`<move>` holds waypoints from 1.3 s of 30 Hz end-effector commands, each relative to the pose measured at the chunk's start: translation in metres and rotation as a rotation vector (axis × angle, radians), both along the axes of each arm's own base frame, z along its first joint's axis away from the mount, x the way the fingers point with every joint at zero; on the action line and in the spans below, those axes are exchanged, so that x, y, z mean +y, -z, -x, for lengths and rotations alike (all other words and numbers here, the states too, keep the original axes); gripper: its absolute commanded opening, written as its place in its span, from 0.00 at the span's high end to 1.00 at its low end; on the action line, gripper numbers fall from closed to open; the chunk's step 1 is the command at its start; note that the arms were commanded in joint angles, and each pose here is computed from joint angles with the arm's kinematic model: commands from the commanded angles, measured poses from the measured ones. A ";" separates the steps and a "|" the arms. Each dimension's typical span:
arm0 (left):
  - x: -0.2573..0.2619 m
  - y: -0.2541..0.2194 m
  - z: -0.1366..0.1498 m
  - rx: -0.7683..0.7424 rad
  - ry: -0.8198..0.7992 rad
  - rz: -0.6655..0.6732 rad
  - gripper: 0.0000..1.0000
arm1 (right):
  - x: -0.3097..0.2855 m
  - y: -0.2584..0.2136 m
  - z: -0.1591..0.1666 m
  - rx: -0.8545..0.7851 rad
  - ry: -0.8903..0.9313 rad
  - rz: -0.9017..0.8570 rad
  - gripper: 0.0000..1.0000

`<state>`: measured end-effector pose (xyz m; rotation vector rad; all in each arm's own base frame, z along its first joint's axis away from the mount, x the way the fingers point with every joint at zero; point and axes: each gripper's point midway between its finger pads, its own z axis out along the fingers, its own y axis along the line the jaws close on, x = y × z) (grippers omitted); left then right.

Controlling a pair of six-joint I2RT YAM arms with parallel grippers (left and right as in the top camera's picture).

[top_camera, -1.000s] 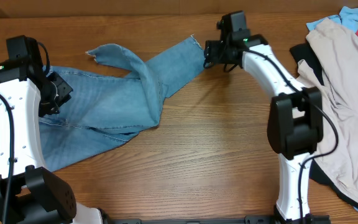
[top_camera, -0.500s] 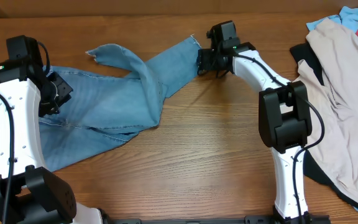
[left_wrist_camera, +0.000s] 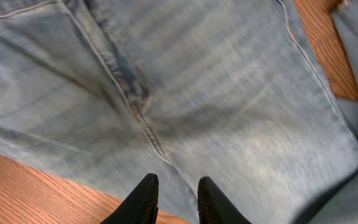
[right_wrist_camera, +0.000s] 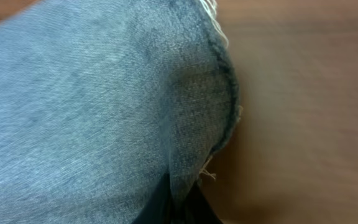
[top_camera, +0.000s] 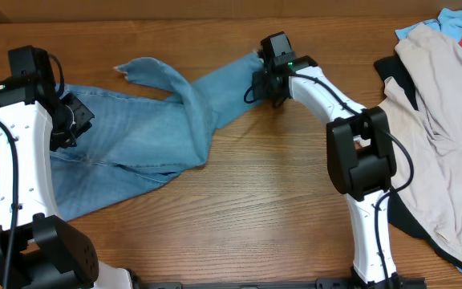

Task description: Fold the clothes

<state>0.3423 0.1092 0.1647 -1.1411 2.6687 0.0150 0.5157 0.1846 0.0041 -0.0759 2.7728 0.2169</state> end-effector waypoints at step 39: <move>0.051 0.095 0.009 0.349 0.140 -0.104 0.35 | -0.164 -0.173 0.134 0.200 0.337 0.267 0.96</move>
